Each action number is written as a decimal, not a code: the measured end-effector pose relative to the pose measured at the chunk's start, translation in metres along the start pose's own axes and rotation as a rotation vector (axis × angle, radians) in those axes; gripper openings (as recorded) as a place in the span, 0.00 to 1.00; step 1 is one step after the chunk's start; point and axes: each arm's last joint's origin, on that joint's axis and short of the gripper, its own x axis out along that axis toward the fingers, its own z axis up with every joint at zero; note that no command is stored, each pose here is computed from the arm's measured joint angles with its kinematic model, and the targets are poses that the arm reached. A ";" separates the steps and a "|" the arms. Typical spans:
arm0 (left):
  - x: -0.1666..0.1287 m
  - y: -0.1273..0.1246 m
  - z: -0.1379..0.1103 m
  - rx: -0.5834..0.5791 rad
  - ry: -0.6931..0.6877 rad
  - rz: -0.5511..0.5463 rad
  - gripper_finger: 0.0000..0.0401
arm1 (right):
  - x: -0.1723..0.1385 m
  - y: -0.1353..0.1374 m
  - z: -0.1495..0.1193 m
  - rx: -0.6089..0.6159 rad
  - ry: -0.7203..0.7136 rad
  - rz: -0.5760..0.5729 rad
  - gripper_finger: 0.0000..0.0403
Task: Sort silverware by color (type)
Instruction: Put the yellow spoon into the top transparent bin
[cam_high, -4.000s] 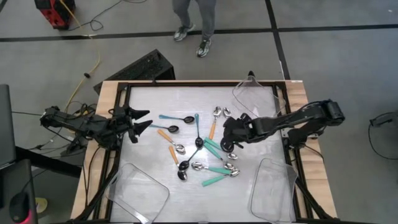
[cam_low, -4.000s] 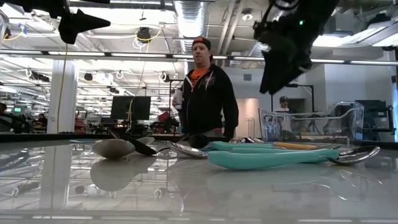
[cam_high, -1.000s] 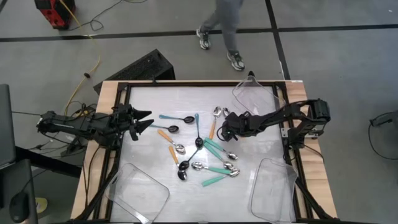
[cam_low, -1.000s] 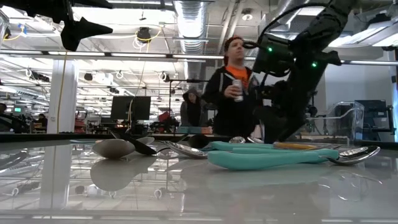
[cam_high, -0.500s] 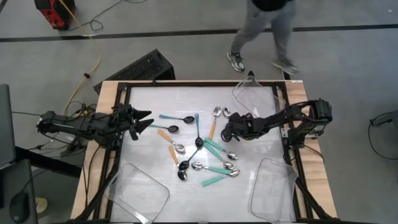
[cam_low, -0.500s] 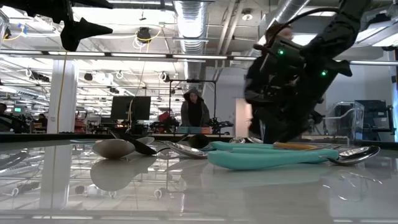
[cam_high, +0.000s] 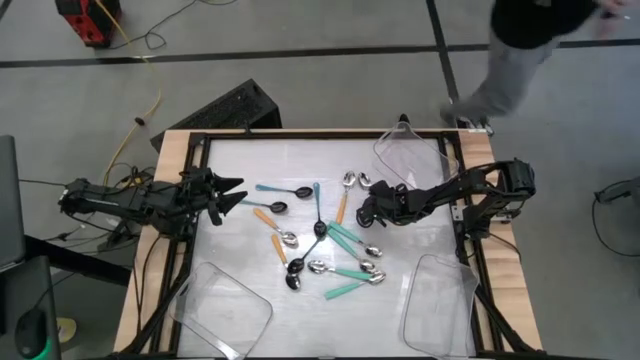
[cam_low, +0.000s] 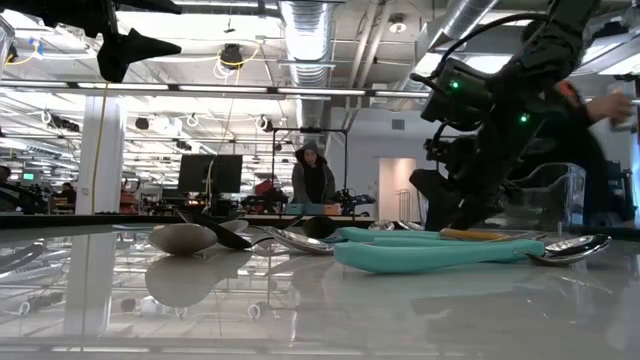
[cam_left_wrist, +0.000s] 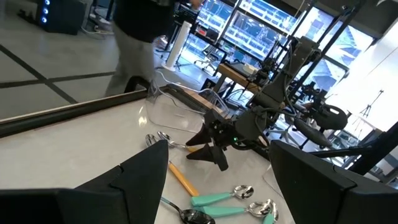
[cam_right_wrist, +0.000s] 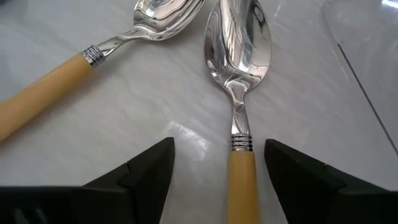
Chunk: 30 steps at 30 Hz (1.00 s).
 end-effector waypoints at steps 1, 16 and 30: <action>0.000 0.000 0.000 0.000 0.000 0.000 0.66 | 0.000 0.000 0.000 0.002 0.000 0.000 0.65; 0.000 0.000 0.001 -0.007 -0.017 0.003 0.66 | 0.001 -0.002 -0.002 0.041 0.010 -0.011 0.26; 0.000 0.000 0.001 0.016 -0.022 0.014 0.66 | -0.005 0.009 0.012 0.042 0.019 0.008 0.20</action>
